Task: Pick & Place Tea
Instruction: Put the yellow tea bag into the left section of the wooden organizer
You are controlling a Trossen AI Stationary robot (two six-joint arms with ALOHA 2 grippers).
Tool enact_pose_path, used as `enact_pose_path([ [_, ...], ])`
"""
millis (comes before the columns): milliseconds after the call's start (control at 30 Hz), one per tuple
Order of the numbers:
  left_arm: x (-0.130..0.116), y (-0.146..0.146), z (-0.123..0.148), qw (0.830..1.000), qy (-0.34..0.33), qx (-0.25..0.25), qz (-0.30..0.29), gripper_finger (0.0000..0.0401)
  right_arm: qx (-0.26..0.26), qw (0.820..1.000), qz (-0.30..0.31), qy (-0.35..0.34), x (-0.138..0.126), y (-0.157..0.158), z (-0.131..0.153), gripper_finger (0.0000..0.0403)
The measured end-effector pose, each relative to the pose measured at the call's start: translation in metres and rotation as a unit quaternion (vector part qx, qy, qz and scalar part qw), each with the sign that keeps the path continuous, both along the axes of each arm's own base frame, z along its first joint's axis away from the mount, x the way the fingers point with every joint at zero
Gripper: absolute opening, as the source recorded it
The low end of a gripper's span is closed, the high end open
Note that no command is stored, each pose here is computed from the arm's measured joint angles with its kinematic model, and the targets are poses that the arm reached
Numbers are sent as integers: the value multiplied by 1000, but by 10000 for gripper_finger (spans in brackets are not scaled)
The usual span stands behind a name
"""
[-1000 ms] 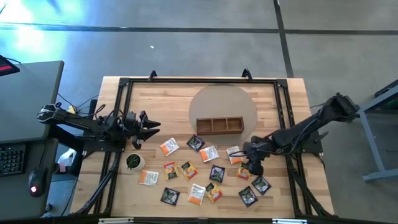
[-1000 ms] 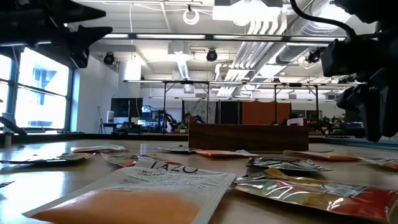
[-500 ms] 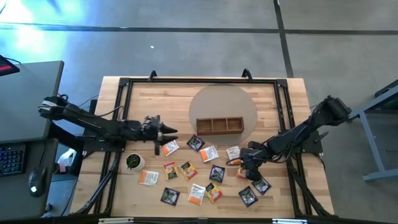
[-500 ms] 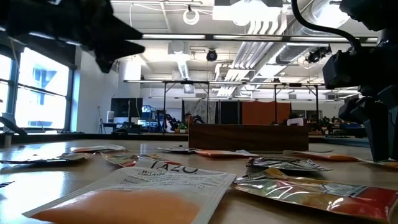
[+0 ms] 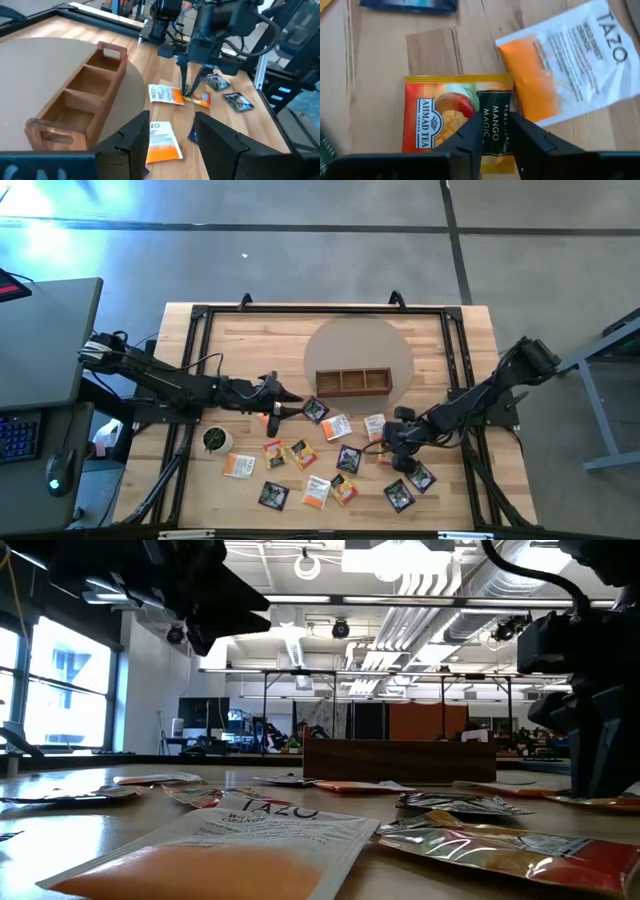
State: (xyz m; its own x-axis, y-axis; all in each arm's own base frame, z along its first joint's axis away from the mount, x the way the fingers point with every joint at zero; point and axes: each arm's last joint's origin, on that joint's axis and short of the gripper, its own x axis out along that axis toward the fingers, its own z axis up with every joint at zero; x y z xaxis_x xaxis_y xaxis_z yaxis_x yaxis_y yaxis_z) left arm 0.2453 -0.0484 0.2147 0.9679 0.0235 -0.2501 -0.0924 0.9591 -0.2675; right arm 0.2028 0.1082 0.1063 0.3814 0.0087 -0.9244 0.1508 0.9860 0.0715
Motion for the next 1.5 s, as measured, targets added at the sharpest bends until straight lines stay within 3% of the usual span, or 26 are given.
enact_pose_path([
  [300,-1,1,0,1000,4,6,20,155,-20,999,3,-33,-1,6,-1,10],
  [500,-1,1,0,1000,2,5,20,155,-6,995,12,-98,2,6,16,9],
  [600,0,1,2,1000,-8,3,21,155,-22,985,-1,-168,6,2,35,3],
  [667,0,1,3,1000,-16,5,20,156,-59,977,-14,-207,8,-3,45,5],
  [733,0,1,3,1000,-16,15,18,156,-132,963,-8,-235,11,-10,51,6],
  [900,0,2,4,999,-17,35,29,156,-366,892,16,-264,32,-32,65,3],
  [967,0,3,4,998,-18,44,39,156,-421,871,34,-253,43,-44,66,5],
  [1033,0,4,4,997,-17,52,50,156,-446,857,36,-254,54,-58,67,4],
  [1233,0,4,4,996,-16,68,60,156,-481,842,65,-235,78,-92,52,3],
  [1500,0,5,4,995,-14,73,73,156,-513,833,87,-190,127,-106,44,2],
])
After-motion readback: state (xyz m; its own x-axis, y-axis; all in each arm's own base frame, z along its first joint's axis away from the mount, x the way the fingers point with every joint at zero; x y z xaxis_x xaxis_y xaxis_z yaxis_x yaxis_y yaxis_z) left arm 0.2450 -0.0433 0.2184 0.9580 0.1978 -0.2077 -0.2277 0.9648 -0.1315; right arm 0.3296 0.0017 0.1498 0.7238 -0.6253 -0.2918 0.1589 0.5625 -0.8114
